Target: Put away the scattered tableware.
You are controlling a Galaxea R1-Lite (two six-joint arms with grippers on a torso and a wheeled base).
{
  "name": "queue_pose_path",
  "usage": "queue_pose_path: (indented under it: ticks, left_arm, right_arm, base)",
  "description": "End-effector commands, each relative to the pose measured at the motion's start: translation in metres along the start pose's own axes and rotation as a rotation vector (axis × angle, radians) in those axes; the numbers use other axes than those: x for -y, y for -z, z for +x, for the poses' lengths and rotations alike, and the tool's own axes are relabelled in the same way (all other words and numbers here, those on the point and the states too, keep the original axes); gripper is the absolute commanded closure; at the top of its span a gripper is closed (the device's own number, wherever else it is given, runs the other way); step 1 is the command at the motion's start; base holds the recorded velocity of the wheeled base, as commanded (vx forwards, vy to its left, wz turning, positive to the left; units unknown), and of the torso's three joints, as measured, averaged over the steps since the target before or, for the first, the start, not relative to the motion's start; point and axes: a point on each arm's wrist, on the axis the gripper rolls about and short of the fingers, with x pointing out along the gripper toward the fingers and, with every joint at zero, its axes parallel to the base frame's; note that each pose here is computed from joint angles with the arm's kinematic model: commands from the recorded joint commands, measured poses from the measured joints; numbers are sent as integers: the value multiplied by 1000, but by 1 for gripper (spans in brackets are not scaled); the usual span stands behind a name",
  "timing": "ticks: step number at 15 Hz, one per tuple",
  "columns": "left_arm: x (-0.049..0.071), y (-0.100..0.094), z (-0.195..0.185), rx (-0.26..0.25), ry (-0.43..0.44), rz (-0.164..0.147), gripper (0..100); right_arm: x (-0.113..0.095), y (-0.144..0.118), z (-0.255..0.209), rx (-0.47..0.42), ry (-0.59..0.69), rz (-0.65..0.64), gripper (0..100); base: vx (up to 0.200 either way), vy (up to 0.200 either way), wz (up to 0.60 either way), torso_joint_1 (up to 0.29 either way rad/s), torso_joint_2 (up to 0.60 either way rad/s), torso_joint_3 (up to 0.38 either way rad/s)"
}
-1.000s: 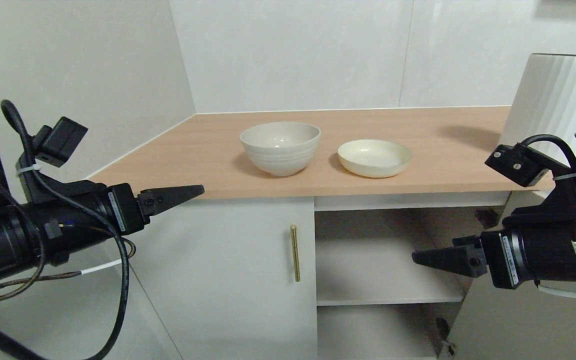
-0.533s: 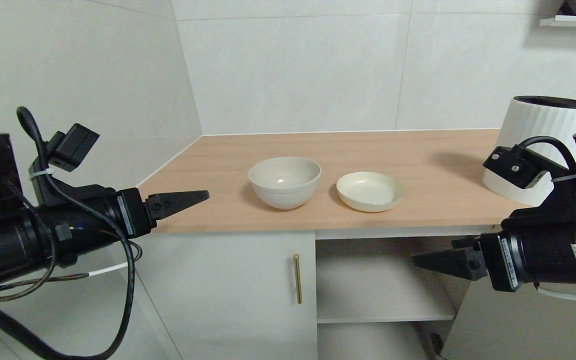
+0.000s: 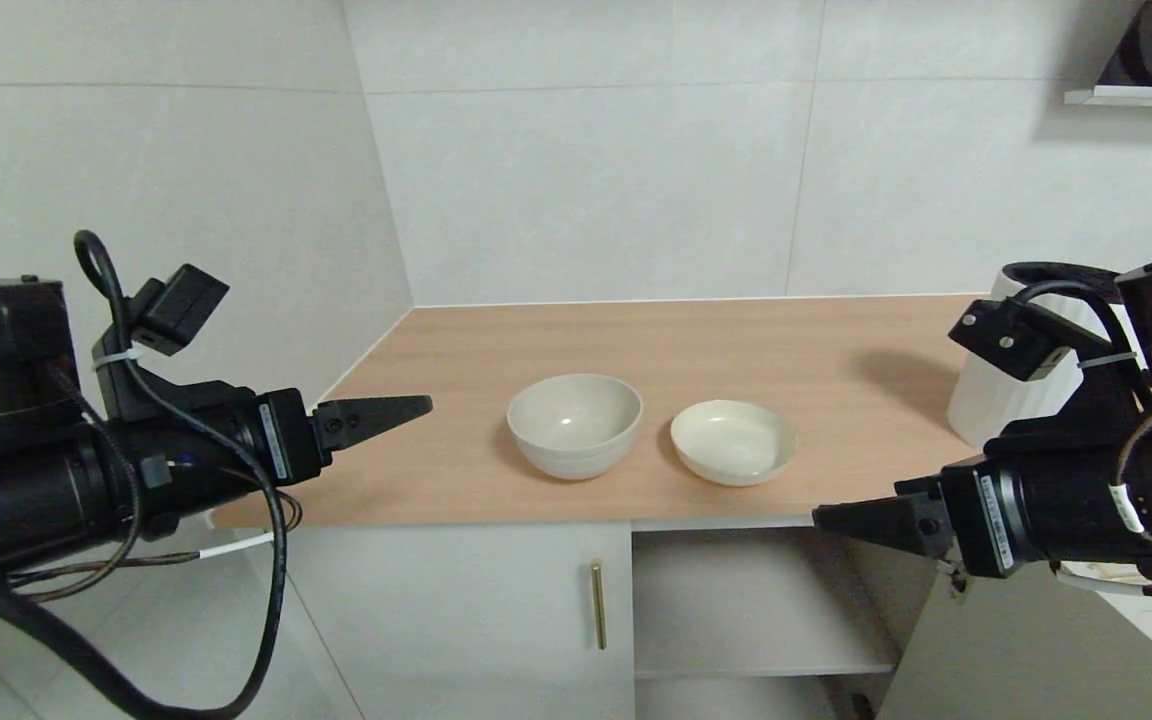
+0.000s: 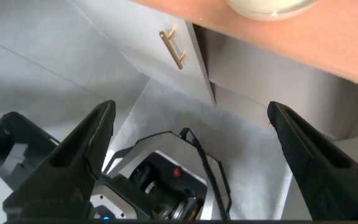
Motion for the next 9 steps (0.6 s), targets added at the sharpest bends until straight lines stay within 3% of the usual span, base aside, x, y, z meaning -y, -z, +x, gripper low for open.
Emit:
queue_pose_path:
  ticks: [1, 5, 9]
  left_arm:
    - [1, 3, 4, -19, 6, -2, 0]
    - [6, -5, 17, -33, 25, 6, 0]
    - [12, -31, 35, -136, -11, -30, 0]
  right_arm:
    - [1, 0, 6, -4, 3, 1, 0]
    - [6, -14, 36, 38, 62, 9, 0]
    - [35, -41, 65, 55, 165, 72, 0]
  base:
    - [0, 0, 0, 144, -334, -173]
    - [0, 0, 0, 39, -83, -54]
    - [0, 0, 0, 0, 0, 0]
